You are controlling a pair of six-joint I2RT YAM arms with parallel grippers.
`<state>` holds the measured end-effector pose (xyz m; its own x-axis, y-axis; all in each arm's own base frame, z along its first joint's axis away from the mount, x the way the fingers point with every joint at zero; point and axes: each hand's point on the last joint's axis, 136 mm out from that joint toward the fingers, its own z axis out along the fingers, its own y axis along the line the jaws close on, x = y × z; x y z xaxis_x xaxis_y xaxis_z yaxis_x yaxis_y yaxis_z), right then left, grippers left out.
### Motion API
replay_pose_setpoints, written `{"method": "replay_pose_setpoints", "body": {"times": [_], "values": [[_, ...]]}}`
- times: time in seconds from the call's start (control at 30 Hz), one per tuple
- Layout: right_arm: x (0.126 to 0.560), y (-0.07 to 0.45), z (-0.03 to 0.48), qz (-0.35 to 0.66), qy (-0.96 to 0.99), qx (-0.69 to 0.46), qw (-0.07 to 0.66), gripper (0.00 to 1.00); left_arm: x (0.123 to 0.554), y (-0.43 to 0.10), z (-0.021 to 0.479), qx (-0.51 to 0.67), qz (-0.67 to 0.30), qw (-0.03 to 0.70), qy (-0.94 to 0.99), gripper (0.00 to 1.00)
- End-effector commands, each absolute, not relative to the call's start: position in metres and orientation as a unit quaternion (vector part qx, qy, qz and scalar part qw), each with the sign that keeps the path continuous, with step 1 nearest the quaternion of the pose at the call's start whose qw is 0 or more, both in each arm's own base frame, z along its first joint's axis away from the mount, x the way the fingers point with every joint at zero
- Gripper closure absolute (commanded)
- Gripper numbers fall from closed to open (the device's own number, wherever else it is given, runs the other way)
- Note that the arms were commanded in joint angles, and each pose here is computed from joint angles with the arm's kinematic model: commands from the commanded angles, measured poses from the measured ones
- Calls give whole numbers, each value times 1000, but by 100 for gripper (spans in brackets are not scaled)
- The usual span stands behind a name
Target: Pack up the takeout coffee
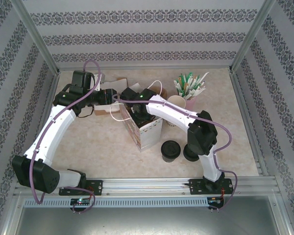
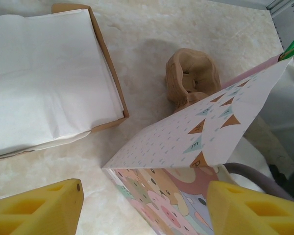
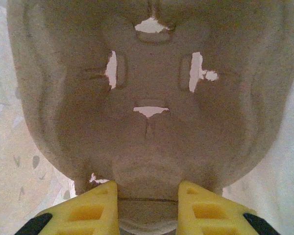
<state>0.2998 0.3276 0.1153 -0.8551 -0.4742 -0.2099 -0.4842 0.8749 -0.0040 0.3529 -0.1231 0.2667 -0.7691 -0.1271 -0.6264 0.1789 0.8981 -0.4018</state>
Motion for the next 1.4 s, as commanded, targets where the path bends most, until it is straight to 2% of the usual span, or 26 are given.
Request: {"method": "replay_pose_setpoints", "body": {"times": [0.0, 1.37], "values": [[299, 328, 96, 27, 969, -233, 82, 73, 355, -118, 274, 10, -223, 359, 906, 32], [281, 319, 0, 2, 979, -206, 5, 71, 355, -120, 271, 8, -227, 354, 907, 34]]}}
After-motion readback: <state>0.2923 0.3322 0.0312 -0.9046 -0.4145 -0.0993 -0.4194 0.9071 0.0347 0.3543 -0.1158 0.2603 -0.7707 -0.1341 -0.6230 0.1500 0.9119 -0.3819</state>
